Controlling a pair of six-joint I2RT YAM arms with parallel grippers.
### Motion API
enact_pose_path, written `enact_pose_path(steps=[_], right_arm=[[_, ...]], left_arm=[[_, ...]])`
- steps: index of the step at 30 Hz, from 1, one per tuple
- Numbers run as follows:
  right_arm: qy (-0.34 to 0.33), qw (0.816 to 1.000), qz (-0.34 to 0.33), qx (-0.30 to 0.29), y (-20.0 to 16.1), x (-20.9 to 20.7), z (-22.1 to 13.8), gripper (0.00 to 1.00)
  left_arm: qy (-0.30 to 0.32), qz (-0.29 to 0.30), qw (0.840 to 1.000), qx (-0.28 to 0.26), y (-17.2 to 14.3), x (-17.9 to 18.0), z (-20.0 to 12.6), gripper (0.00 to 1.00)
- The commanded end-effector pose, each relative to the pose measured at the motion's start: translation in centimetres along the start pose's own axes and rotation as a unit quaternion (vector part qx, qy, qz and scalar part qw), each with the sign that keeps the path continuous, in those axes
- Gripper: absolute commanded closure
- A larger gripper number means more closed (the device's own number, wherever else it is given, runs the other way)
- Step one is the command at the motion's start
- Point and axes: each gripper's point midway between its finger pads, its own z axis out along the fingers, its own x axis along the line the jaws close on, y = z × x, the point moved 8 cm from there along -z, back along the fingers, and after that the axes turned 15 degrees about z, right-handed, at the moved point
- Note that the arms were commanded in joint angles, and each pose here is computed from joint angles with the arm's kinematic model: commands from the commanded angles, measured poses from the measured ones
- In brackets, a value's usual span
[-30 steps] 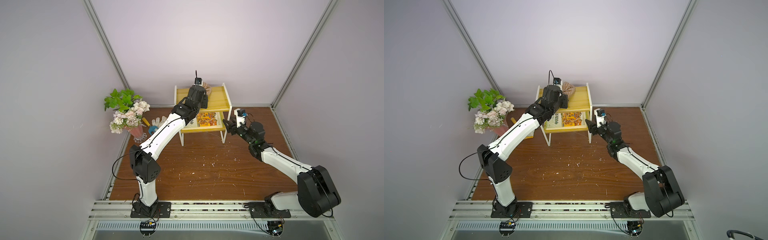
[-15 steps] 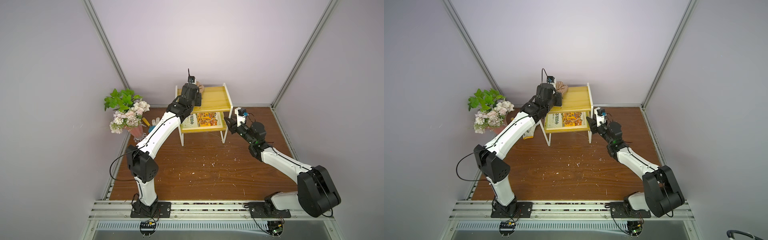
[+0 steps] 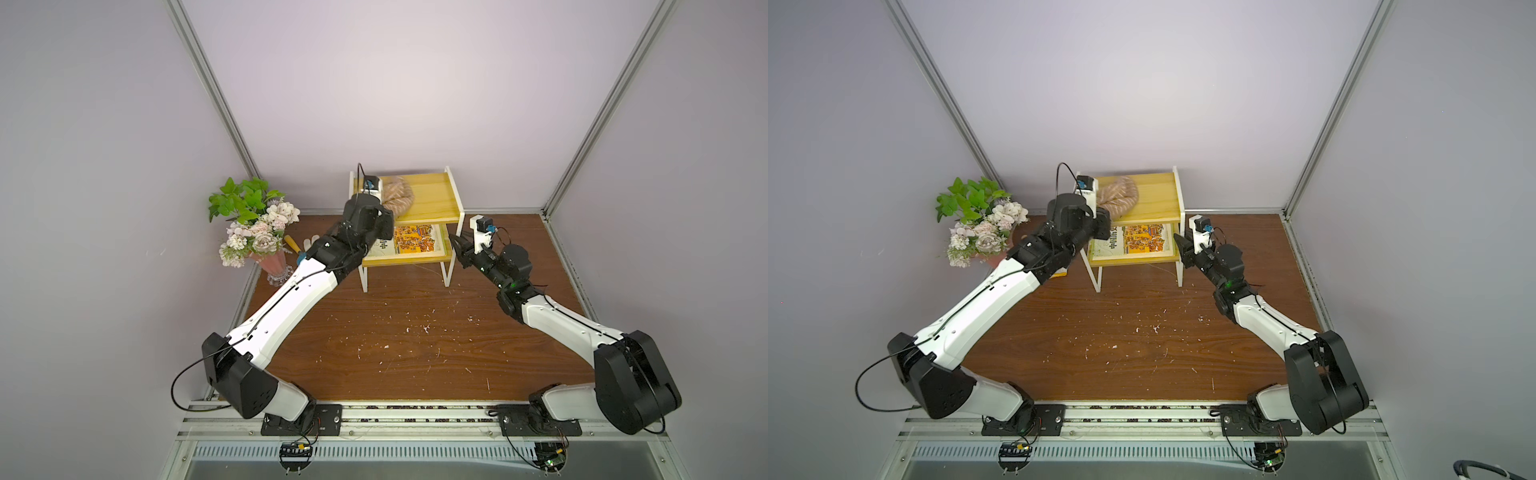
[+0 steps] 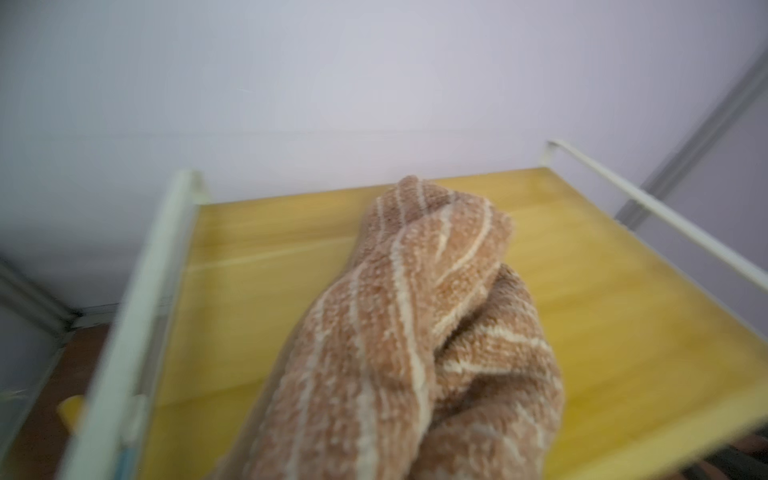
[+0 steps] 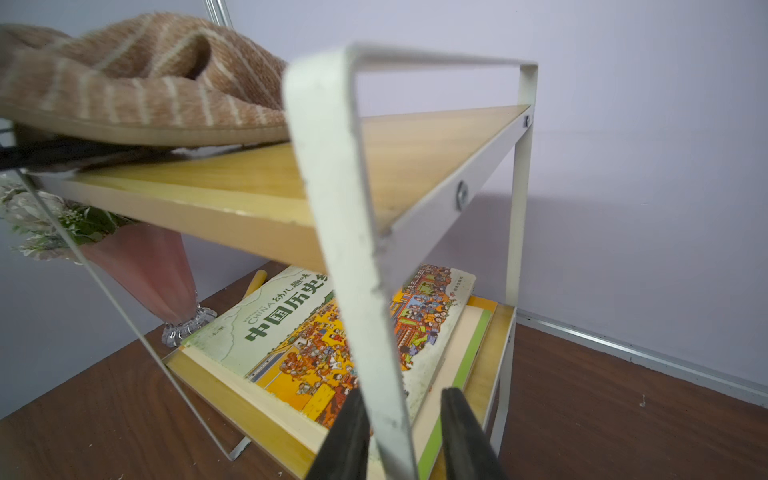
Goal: Wipe the bookshelf clean with a cloth
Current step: Wipe the dust from the shelf, then place the cleaning item at the center of the board.
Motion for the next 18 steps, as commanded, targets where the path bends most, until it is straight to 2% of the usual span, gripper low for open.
enact_pose_path(steps=[1, 2, 4, 8, 10, 14, 18], right_arm=[[0.011, 1.0, -0.002, -0.013, 1.0, 0.5, 0.7, 0.68], [0.01, 1.0, -0.002, -0.013, 1.1, 0.4, 0.8, 0.68], [0.01, 1.0, -0.003, -0.014, 1.2, 0.5, 0.9, 0.69], [0.013, 1.0, -0.005, -0.018, 1.4, 0.6, 0.7, 0.69], [0.012, 1.0, -0.005, -0.022, 1.6, 0.6, 0.6, 0.69], [0.01, 0.999, 0.002, -0.034, 1.9, 0.7, 0.5, 0.68], [0.012, 0.999, 0.007, -0.053, 2.1, 0.7, -0.1, 0.67]], left_arm=[[-0.143, 0.016, 0.989, -0.019, 1.6, -5.5, 0.3, 1.0], [-0.18, 0.036, 0.983, -0.033, 2.3, -7.4, -0.4, 1.0], [-0.202, 0.054, 0.977, -0.048, 2.8, -9.3, -2.4, 1.0], [-0.242, 0.025, 0.968, -0.067, -0.1, -8.4, -6.4, 1.0], [-0.274, 0.014, 0.957, -0.09, -1.6, -7.7, -8.9, 0.98], [-0.326, -0.015, 0.944, -0.05, -6.7, -7.3, -11.5, 0.98], [-0.246, -0.078, 0.965, 0.048, -13.8, -5.7, -11.2, 0.98]])
